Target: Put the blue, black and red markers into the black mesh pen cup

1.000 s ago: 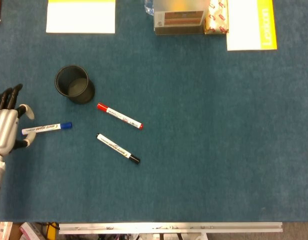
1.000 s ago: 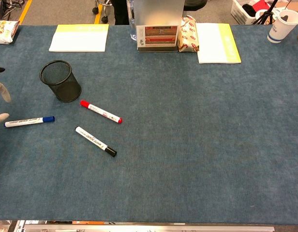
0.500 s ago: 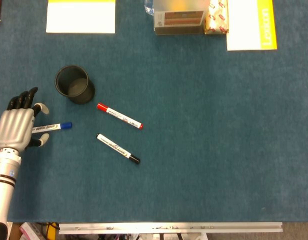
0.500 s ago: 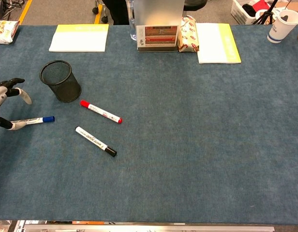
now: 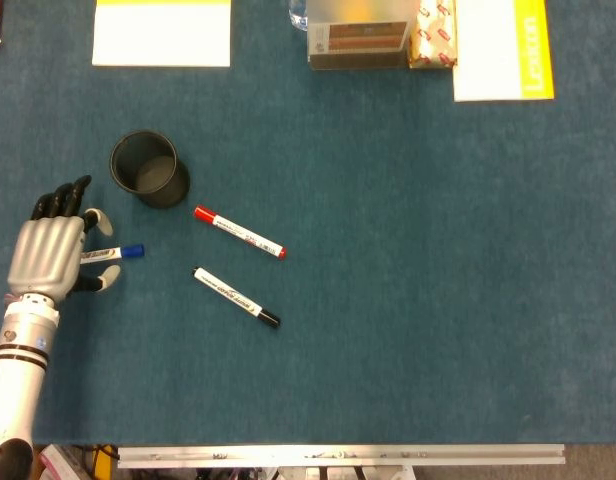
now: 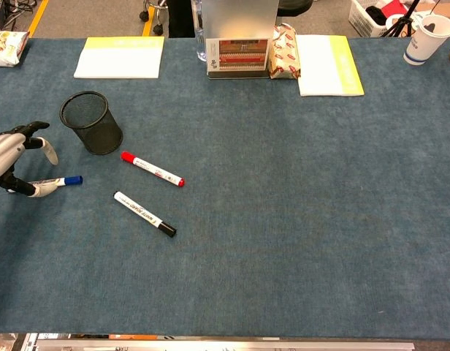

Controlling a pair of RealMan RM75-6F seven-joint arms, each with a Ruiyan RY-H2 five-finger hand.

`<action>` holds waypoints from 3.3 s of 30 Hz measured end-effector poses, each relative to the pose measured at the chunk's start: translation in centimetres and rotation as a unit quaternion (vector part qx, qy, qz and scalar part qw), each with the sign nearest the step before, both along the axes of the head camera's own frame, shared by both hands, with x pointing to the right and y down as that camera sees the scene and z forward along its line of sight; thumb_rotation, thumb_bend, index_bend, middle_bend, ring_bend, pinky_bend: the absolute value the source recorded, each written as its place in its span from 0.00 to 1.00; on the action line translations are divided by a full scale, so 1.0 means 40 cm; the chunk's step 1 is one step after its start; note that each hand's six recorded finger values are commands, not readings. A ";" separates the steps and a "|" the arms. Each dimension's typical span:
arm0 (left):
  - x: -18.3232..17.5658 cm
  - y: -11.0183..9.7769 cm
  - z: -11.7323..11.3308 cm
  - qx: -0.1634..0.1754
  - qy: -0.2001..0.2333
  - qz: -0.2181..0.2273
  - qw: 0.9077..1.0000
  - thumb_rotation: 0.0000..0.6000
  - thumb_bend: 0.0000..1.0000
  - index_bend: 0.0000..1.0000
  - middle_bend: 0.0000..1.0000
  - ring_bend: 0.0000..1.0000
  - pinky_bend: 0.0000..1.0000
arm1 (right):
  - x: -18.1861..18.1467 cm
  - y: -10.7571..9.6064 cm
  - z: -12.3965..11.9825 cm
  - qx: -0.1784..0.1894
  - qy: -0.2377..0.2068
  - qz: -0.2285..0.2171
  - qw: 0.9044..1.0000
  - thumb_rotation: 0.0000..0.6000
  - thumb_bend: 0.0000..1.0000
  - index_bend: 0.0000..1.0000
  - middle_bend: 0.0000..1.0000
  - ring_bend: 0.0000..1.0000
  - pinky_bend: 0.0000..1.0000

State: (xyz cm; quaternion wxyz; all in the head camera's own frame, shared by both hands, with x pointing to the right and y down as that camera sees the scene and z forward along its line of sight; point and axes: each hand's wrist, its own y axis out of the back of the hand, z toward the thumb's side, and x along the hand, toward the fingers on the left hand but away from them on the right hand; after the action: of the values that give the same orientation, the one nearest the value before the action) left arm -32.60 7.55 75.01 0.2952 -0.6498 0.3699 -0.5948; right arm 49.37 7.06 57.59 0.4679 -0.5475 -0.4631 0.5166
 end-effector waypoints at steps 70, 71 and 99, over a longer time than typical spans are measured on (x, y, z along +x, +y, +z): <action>-0.018 -0.004 0.080 -0.027 -0.027 -0.013 0.999 0.85 0.31 0.54 0.05 0.00 0.09 | -0.001 -0.001 0.004 -0.003 0.001 -0.001 1.000 1.00 0.00 0.34 0.32 0.42 0.64; -0.018 -0.004 0.080 -0.028 -0.027 -0.013 0.999 0.84 0.33 0.54 0.05 0.00 0.09 | -0.001 -0.001 0.003 -0.003 0.001 -0.001 1.000 1.00 0.00 0.34 0.32 0.42 0.64; 0.024 -0.038 -0.004 0.026 -0.013 0.002 1.000 0.84 0.36 0.55 0.06 0.00 0.09 | -0.003 0.000 0.002 -0.002 0.000 -0.002 1.000 1.00 0.00 0.34 0.32 0.42 0.64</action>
State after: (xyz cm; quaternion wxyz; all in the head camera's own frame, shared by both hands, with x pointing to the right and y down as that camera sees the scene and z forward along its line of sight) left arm -31.63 6.04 74.87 0.3181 -0.6350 0.3795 -0.5929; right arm 49.24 7.07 57.68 0.4683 -0.5493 -0.4609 0.5163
